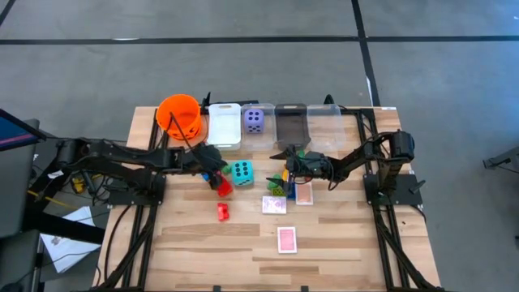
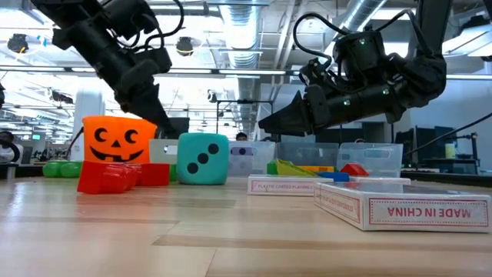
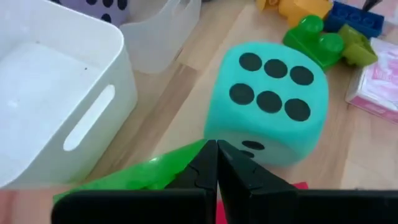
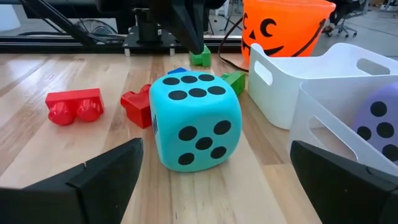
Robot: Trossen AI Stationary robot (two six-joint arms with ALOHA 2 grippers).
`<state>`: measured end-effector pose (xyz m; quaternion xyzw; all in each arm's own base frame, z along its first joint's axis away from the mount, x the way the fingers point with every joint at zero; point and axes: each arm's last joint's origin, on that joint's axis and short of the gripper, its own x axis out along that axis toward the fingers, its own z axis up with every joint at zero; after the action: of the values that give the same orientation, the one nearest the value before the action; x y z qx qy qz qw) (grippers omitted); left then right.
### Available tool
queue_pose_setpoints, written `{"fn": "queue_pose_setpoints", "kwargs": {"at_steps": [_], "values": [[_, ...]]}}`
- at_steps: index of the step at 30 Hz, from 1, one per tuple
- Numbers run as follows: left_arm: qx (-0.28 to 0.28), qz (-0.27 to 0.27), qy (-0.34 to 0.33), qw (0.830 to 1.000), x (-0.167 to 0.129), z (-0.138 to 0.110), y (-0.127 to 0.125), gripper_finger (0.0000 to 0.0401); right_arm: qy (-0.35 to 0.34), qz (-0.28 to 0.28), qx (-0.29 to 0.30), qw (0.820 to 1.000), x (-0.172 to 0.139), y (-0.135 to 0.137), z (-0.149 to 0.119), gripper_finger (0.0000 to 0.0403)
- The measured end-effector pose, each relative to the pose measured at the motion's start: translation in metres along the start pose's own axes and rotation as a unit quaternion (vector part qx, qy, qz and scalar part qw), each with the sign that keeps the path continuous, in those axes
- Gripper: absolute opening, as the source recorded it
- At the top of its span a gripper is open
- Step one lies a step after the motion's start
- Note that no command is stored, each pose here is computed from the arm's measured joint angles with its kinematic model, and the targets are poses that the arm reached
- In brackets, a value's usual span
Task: Pick & Place Toys
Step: Put the light blue dice into the left transparent bin
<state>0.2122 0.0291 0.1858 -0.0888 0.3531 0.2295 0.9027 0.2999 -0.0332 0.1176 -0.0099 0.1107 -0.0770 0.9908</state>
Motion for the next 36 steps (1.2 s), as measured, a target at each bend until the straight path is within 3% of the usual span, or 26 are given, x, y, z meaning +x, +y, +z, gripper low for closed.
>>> {"fn": "queue_pose_setpoints", "kwargs": {"at_steps": [8, 15, 36], "values": [[0.016, 0.010, 0.035, 0.999, 0.030, -0.009, -0.007, 0.0000, 0.000, 0.000, 0.000, 1.000, 0.000, 0.000, 0.000, 0.0400], [0.044, -0.002, -0.005, 0.999, 0.053, -0.006, -0.015, 0.0000, 0.004, 0.001, -0.004, 1.000, 0.000, 0.000, -0.001, 0.0400], [0.053, -0.007, -0.014, 0.998, 0.059, -0.006, -0.017, 0.0000, -0.007, 0.045, -0.016, 0.999, -0.001, 0.012, 0.001, 0.0400]]}}
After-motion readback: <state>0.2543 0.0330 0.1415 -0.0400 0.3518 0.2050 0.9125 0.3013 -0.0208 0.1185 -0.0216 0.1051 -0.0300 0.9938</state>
